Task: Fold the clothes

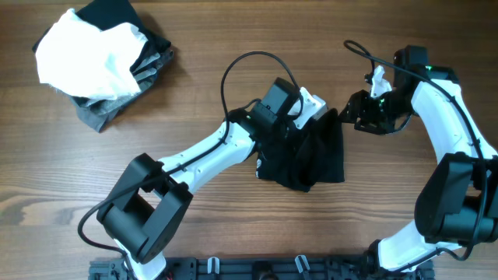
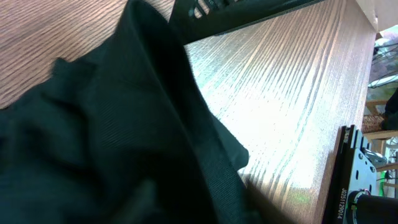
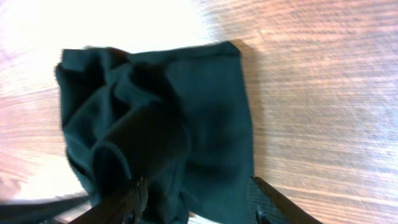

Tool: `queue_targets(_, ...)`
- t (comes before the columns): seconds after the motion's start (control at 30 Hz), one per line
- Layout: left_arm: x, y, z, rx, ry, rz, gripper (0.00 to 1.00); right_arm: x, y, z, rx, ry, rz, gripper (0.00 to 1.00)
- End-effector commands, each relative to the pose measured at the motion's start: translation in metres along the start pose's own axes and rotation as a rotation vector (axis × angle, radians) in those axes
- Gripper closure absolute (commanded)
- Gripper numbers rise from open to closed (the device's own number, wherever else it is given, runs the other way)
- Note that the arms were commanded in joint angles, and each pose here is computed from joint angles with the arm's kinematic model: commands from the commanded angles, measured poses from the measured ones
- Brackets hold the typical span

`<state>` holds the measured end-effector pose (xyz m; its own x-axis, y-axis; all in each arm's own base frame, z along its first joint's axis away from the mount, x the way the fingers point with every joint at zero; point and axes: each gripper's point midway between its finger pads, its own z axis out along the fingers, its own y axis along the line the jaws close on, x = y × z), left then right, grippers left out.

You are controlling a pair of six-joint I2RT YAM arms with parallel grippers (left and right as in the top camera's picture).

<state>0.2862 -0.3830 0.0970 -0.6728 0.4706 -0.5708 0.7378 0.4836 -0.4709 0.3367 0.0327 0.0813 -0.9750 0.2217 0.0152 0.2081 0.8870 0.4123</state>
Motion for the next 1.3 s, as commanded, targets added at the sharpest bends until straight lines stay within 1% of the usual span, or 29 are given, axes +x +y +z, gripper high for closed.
queue_targets(0.0,-0.008,0.005,-0.005,-0.007,-0.021,-0.005,0.25,0.003,-0.016,-0.009,0.096,-0.001,0.052,0.42)
queue_targets(0.07,-0.007,0.015,-0.013,-0.024,-0.018,-0.033,0.22,0.011,-0.019,-0.013,0.088,0.025,0.054,0.42)
queue_targets(0.1,-0.006,0.020,-0.018,-0.034,-0.015,-0.049,0.21,0.015,-0.014,-0.015,0.058,0.039,0.012,0.42)
queue_targets(0.13,-0.005,0.028,-0.025,-0.047,-0.011,-0.072,0.21,0.024,-0.007,-0.017,0.025,0.068,-0.022,0.42)
queue_targets(0.17,-0.006,0.038,-0.036,-0.066,-0.019,-0.099,0.21,0.040,-0.003,-0.018,0.015,0.129,-0.029,0.44)
queue_targets(0.2,-0.008,0.044,-0.042,-0.076,-0.029,-0.110,0.21,0.046,0.000,-0.016,0.009,0.155,-0.041,0.48)
queue_targets(0.27,-0.012,0.058,-0.053,-0.097,-0.052,-0.134,0.27,0.055,0.009,-0.010,-0.016,0.187,-0.055,0.58)
queue_targets(0.3,-0.012,0.065,-0.056,-0.107,-0.056,-0.149,0.28,0.058,0.013,-0.004,-0.016,0.195,-0.067,0.60)
queue_targets(0.37,-0.009,0.073,-0.060,-0.118,-0.049,-0.167,0.32,0.059,0.017,0.009,-0.010,0.187,-0.052,0.61)
queue_targets(0.4,-0.006,0.076,-0.061,-0.126,-0.041,-0.177,0.32,0.058,0.022,0.017,-0.031,0.174,-0.069,0.61)
queue_targets(0.53,0.017,0.094,-0.064,-0.241,0.037,-0.228,0.31,0.060,0.029,0.037,-0.045,0.162,-0.103,0.60)
queue_targets(0.57,0.022,0.094,-0.063,-0.241,0.052,-0.235,0.31,0.057,0.030,0.040,-0.047,0.147,-0.117,0.71)
queue_targets(0.6,0.025,0.094,-0.063,-0.241,0.060,-0.239,0.31,0.050,0.030,0.042,-0.041,0.121,-0.130,0.90)
queue_targets(0.63,0.028,0.095,-0.062,-0.240,0.064,-0.241,0.31,0.043,0.024,0.041,-0.005,0.093,-0.114,0.96)
queue_targets(0.67,0.030,0.094,-0.061,-0.240,0.069,-0.242,0.31,0.025,0.008,0.031,0.097,0.028,-0.080,0.96)
queue_targets(0.7,0.033,0.094,-0.060,-0.239,0.077,-0.245,0.31,0.009,0.000,0.014,0.161,-0.028,-0.075,0.96)
queue_targets(0.77,0.037,0.091,-0.056,-0.235,0.089,-0.242,0.31,-0.017,-0.001,-0.023,0.220,-0.121,-0.077,0.96)
queue_targets(0.8,0.039,0.089,-0.055,-0.232,0.095,-0.240,0.31,-0.027,0.005,-0.038,0.212,-0.162,-0.091,0.96)
queue_targets(0.83,0.040,0.088,-0.053,-0.230,0.100,-0.238,0.31,-0.031,0.009,-0.045,0.202,-0.179,-0.093,0.96)
queue_targets(0.97,0.041,0.083,-0.045,-0.220,0.109,-0.223,0.23,-0.037,0.010,-0.047,0.202,-0.196,-0.110,0.96)
queue_targets(1.07,0.043,0.080,-0.041,-0.215,0.120,-0.217,0.23,-0.037,0.003,-0.048,0.240,-0.197,-0.099,0.94)
queue_targets(1.1,0.044,0.079,-0.040,-0.214,0.124,-0.216,0.23,-0.033,0.001,-0.048,0.248,-0.183,-0.087,0.93)
queue_targets(1.13,0.045,0.080,-0.040,-0.214,0.125,-0.217,0.22,-0.028,-0.004,-0.049,0.276,-0.168,-0.051,0.67)
queue_targets(1.17,0.045,0.080,-0.040,-0.214,0.125,-0.217,0.23,-0.020,-0.020,-0.053,0.361,-0.154,0.028,0.27)
queue_targets(1.2,0.045,0.080,-0.040,-0.214,0.125,-0.218,0.23,-0.016,-0.029,-0.056,0.407,-0.150,0.072,0.19)
queue_targets(1.23,0.045,0.080,-0.040,-0.214,0.125,-0.218,0.22,-0.011,-0.035,-0.057,0.426,-0.130,0.092,0.19)
queue_targets(1.27,0.045,0.080,-0.040,-0.214,0.125,-0.218,0.22,-0.007,-0.035,-0.057,0.411,-0.109,0.077,0.23)
